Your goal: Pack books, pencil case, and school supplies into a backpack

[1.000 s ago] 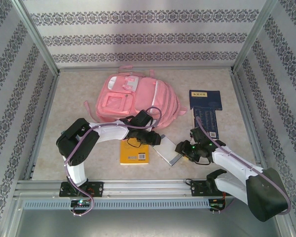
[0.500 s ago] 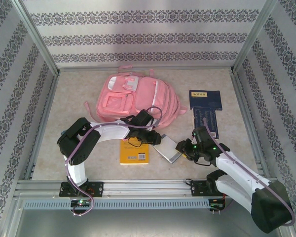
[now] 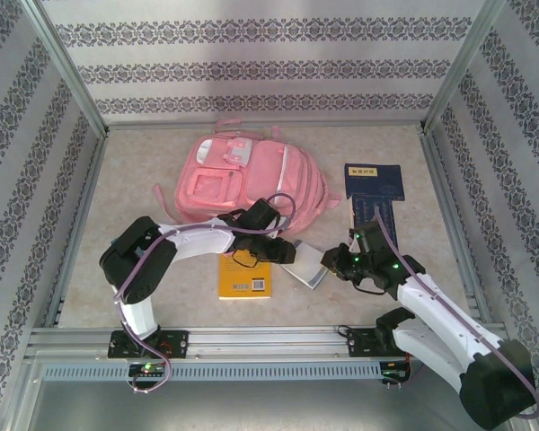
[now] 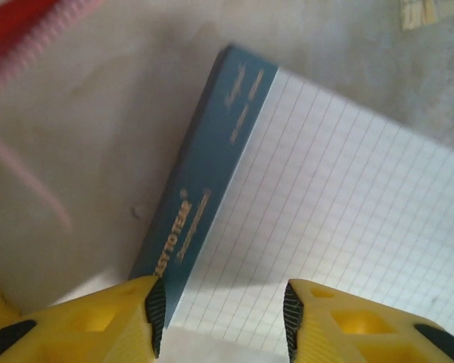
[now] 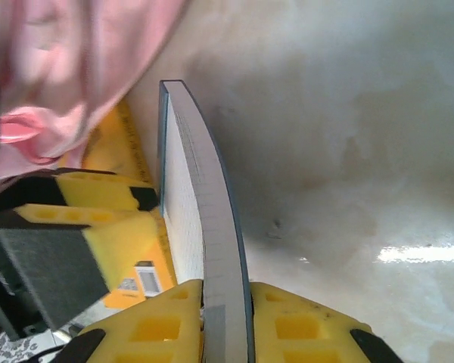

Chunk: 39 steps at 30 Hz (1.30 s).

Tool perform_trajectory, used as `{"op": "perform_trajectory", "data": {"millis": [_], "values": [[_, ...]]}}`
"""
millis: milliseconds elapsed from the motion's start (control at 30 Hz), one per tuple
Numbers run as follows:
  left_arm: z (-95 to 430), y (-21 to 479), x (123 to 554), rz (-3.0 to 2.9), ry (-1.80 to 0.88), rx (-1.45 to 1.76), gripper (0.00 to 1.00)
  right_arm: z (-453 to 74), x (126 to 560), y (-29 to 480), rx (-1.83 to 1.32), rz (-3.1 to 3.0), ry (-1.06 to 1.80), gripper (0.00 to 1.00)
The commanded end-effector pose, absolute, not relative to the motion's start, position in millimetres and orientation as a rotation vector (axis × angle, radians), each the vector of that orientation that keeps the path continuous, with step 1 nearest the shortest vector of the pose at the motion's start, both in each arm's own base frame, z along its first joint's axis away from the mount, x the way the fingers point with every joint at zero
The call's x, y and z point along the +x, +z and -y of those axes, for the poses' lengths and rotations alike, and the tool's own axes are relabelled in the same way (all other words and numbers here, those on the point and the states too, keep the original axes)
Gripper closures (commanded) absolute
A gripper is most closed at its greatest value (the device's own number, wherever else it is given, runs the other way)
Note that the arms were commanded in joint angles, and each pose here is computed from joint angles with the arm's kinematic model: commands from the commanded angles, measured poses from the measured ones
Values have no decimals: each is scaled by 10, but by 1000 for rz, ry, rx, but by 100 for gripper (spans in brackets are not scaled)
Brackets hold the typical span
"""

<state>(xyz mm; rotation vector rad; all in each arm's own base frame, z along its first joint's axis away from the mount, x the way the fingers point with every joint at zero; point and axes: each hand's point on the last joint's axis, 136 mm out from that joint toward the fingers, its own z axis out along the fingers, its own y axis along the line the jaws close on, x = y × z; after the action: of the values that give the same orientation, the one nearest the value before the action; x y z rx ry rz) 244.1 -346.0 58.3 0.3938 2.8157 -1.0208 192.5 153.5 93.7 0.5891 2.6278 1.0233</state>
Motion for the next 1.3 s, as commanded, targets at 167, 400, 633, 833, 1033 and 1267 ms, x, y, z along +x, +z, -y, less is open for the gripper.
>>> {"op": "perform_trajectory", "data": {"millis": [167, 400, 633, 833, 1033, 1267], "values": [[3176, 1825, 2599, -2605, -1166, 332, 44, -1655, 1989, 2027, 276, -2415, 1188, 95], [2930, 2419, 2827, -2443, -1323, 242, 33, -1833, 2001, 2760, 109, -2236, 1386, 98], [3058, 2767, 2756, -2305, -1595, 303, 33, -1879, 2029, 3099, 83, -2100, 1489, 98], [3160, 3091, 2677, -2109, -1836, 325, 44, -1824, 2152, 3091, 144, -2084, 1462, 98], [3231, 3281, 2560, -2001, -1938, 383, 67, -1837, 2256, 3106, 175, -2057, 1494, 97], [3221, 3378, 2593, -1947, -1919, 360, 99, -1850, 2306, 3068, 202, -2049, 1512, 70]]}}
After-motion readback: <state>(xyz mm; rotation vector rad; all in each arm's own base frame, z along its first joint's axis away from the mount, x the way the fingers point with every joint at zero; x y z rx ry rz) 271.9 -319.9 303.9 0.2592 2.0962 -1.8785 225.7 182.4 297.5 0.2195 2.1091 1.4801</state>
